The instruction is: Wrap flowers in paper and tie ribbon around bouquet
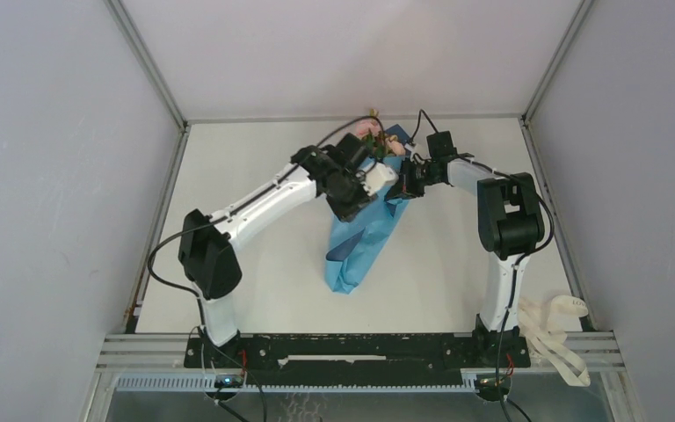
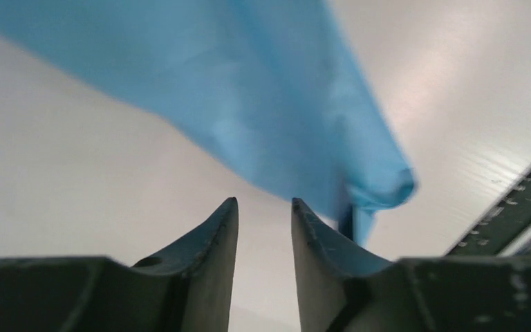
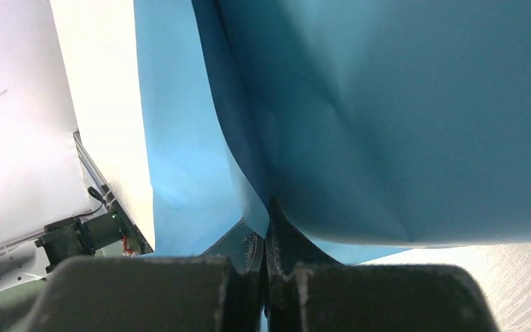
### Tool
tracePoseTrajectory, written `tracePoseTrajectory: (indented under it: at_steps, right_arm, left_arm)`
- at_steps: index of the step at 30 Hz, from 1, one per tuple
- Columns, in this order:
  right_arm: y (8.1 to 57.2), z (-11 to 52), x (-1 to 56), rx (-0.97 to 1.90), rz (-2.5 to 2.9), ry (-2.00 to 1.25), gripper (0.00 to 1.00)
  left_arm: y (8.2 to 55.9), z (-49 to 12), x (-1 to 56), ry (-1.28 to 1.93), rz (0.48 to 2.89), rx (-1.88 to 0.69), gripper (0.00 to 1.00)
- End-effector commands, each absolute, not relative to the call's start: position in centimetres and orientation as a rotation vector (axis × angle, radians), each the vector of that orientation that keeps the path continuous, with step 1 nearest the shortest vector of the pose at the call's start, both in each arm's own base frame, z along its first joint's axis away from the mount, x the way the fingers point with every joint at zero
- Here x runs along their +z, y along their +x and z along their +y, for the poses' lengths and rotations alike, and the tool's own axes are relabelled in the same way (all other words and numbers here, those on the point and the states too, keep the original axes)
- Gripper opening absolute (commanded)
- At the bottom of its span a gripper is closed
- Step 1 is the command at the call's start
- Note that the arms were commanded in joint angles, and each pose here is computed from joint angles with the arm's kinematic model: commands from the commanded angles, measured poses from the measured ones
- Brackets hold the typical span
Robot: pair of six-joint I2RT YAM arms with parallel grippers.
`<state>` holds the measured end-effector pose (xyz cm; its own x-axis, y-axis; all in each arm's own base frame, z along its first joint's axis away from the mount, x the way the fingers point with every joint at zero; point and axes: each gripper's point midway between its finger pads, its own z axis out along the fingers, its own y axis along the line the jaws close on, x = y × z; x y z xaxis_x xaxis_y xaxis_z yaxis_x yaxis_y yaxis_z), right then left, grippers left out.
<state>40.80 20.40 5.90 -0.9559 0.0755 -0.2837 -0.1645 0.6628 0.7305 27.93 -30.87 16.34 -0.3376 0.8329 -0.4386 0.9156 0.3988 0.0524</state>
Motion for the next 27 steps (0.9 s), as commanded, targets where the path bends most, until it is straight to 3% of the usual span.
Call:
tracePoseTrajectory:
  at_steps: [1, 4, 8, 14, 19, 27]
  right_arm:
    - [41.8, 20.0, 6.3, 1.177, 2.545, -0.071, 0.00]
    - [42.0, 19.9, 6.2, 1.170, 2.543, -0.067, 0.00]
    - [42.2, 19.7, 5.9, 1.156, 2.544, -0.048, 0.00]
    - [42.6, 19.7, 5.8, 1.155, 2.524, -0.008, 0.00]
    - [42.7, 20.0, 6.0, 1.174, 2.500, 0.020, 0.00]
    - [43.1, 20.0, 7.3, 1.182, 2.460, 0.009, 0.03]
  left_arm:
    - [32.4, -26.5, 13.3, 1.254, 2.437, -0.200, 0.33]
    - [31.4, -26.0, 10.1, 1.312, 2.500, -0.172, 0.23]
    - [27.1, -28.6, 8.8, 1.510, 2.451, -0.268, 0.21]
    - [23.5, -32.9, 7.9, 1.718, 2.210, -0.202, 0.28]
    - [23.7, -34.9, 5.1, 1.817, 2.084, -0.039, 0.35]
    - [22.4, -35.2, 0.6, 1.927, 2.089, -0.070, 0.42]
